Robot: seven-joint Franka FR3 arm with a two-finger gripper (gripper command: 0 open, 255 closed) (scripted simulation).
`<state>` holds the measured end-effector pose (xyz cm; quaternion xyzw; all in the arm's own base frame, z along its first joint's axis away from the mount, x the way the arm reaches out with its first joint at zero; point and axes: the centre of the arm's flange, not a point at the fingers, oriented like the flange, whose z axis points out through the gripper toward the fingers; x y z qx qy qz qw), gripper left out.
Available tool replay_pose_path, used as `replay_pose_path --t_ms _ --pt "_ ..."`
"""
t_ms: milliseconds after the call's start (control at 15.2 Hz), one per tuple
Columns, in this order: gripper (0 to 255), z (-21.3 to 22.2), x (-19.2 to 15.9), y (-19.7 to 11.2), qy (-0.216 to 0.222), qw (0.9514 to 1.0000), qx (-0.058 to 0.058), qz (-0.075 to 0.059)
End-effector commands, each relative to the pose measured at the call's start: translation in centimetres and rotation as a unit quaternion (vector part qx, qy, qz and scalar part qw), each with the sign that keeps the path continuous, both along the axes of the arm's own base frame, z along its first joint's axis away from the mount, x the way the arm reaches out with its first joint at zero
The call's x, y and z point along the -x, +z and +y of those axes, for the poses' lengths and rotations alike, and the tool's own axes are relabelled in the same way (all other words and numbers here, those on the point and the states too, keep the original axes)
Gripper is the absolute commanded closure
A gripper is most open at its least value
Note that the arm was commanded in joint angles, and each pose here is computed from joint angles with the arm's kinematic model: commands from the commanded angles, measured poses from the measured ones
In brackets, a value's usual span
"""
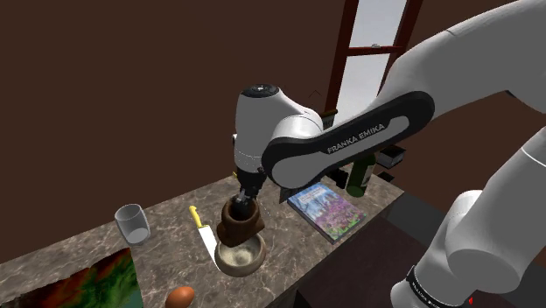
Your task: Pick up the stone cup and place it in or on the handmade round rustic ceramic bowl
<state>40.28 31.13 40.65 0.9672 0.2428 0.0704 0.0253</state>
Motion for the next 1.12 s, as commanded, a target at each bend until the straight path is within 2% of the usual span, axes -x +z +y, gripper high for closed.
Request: replay_pose_path --t_ms 0,528,1056 --pt "255 0.0 0.1 -1.2 0.000 1.0000 -0.001 -0.001" --pt "255 0.0 0.1 -5.7 0.000 1.0000 -0.001 -0.001" --pt "255 0.0 0.1 -5.7 0.000 1.0000 -0.001 -0.001"
